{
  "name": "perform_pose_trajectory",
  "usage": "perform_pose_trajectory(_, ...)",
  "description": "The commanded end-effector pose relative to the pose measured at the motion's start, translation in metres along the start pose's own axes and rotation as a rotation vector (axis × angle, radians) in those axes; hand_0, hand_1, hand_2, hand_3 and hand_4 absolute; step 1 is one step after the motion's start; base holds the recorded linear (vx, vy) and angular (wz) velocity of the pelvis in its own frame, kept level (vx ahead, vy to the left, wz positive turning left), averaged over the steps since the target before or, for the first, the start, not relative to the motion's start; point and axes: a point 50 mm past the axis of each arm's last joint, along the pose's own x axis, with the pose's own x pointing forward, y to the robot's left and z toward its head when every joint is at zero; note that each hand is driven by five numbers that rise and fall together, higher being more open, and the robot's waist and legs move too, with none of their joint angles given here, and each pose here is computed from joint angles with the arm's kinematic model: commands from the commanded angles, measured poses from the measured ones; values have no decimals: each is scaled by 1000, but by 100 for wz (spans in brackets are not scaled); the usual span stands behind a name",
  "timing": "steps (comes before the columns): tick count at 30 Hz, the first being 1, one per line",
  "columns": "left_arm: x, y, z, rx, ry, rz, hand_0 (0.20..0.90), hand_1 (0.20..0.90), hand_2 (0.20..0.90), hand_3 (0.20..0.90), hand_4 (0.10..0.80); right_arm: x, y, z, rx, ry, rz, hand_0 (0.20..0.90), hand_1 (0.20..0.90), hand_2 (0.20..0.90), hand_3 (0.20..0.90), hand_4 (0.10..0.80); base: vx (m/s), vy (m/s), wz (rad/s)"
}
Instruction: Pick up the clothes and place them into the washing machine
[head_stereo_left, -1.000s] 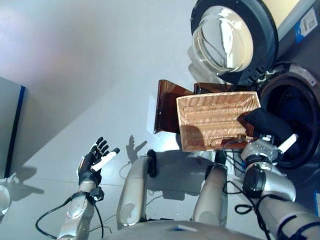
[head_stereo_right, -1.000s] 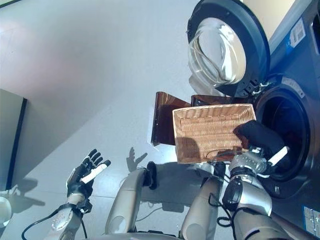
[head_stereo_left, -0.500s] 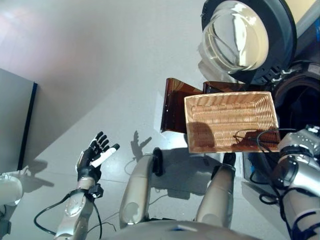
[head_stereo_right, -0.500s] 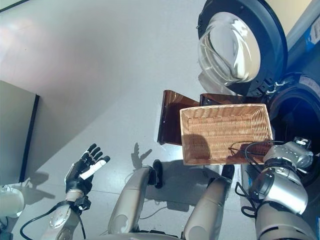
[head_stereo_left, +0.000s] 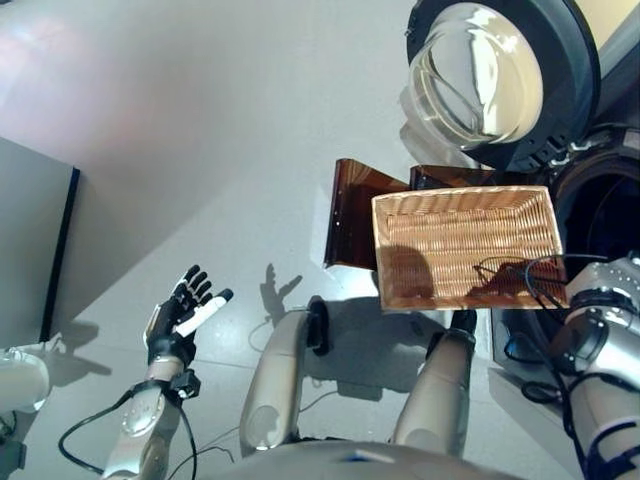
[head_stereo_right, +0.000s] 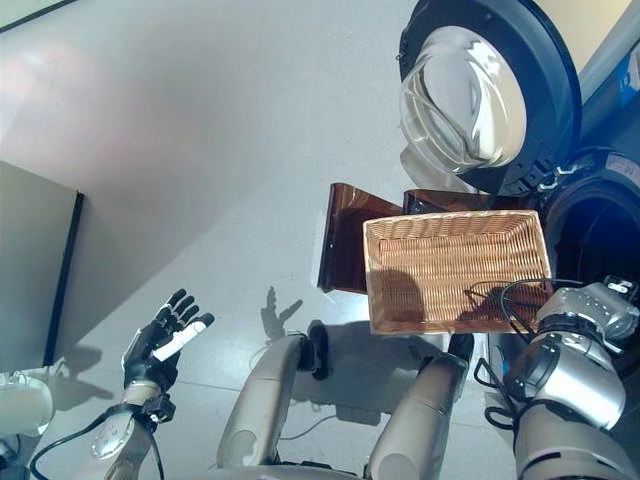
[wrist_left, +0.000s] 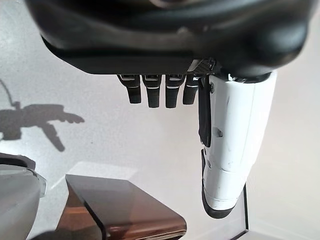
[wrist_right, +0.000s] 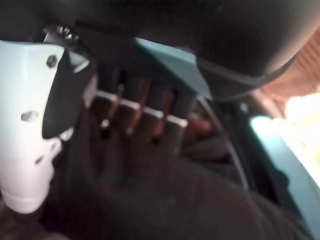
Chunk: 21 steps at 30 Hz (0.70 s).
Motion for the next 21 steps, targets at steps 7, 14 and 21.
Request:
perform_pose_trajectory(7, -4, 13, 27, 4, -137, 26, 900, 900, 900, 900, 800, -14, 44, 17, -10, -146, 230, 200, 200, 200, 200, 300, -12, 5, 2)
perform_pose_trajectory(14, -4, 13, 25, -5, -132, 33, 900, 900, 900, 900, 800, -18, 53, 18, -17, -156, 242, 200, 200, 200, 200, 300, 0, 0, 0)
perform_pose_trajectory(21, -4, 12, 25, -14, -135, 34, 900, 900, 900, 900, 800, -19, 73, 36, 4, -210, 245, 200, 200, 200, 200, 300, 5, -1, 1)
